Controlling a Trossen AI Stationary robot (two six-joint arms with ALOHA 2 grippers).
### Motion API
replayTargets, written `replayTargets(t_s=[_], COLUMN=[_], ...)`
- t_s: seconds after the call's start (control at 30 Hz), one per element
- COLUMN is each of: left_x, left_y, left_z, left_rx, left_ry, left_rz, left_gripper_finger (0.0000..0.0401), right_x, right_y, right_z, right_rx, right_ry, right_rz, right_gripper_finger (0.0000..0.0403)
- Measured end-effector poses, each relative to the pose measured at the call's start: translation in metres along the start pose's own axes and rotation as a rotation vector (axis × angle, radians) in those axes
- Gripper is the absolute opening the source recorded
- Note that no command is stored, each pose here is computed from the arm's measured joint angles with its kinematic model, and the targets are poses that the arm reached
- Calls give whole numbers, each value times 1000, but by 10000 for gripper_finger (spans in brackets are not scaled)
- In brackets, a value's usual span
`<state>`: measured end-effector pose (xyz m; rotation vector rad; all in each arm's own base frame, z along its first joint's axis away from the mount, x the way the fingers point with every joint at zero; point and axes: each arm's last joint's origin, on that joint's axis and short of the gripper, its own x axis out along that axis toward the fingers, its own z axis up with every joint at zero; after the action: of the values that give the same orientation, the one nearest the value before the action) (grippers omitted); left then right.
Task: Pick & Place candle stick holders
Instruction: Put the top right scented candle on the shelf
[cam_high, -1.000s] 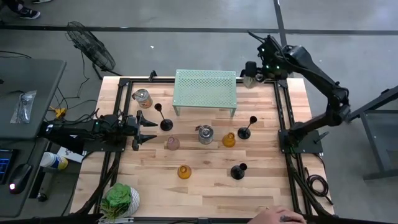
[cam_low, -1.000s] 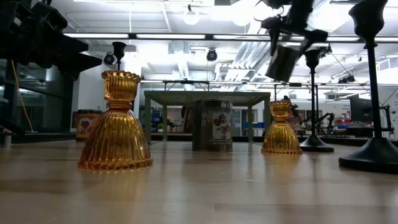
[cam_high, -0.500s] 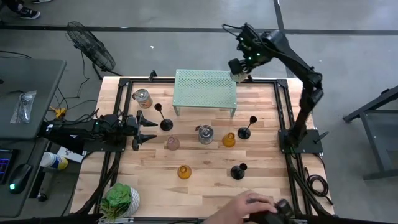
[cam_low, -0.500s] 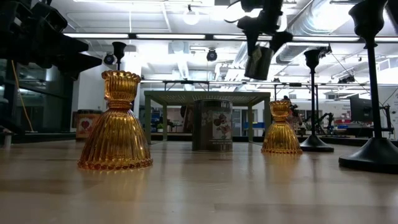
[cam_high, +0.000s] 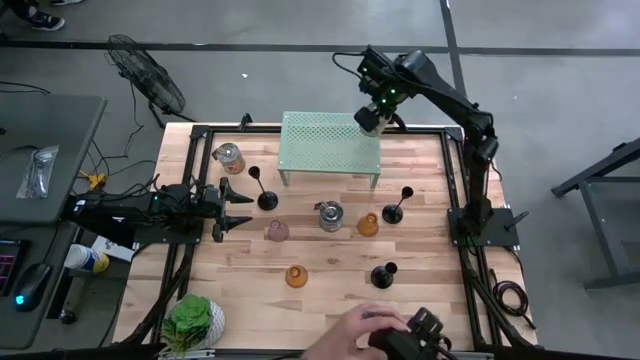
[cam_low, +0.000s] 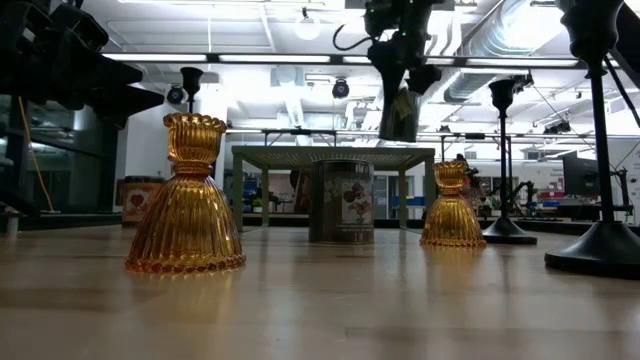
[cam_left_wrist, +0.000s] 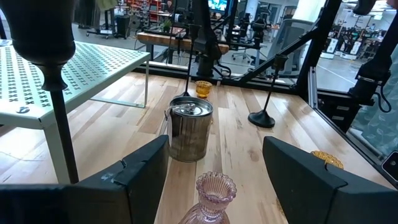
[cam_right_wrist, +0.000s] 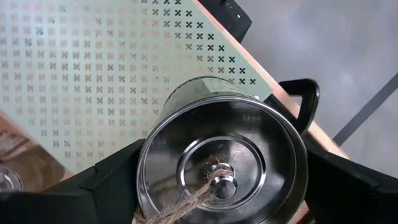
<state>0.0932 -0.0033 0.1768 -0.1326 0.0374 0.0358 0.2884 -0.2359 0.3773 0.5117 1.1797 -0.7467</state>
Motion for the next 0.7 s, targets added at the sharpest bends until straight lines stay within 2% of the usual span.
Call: replayTargets(t_s=[0.1,0.23,0.33,0.5,0.7], left_x=[0,0,0,0,0], left_y=[0,0,0,0,0], left_z=[0,0,0,0,0], left_rx=[0,0,0,0,0], left_ry=[0,0,1,0,1], left_rz=[0,-3,-3,-3,-3], left_gripper_finger=[255,255,255,255,255], right_x=[3,6,7,9,29], right_y=[0,-3,-4,-3,-1], right_z=[3,6,8,9,16], right_rx=[125,374,488,552,570], right_ry=[-14,-23,-34,-24,17], right_rz=[-2,3,10,16,37], right_gripper_finger=[348,348,348,348,348])
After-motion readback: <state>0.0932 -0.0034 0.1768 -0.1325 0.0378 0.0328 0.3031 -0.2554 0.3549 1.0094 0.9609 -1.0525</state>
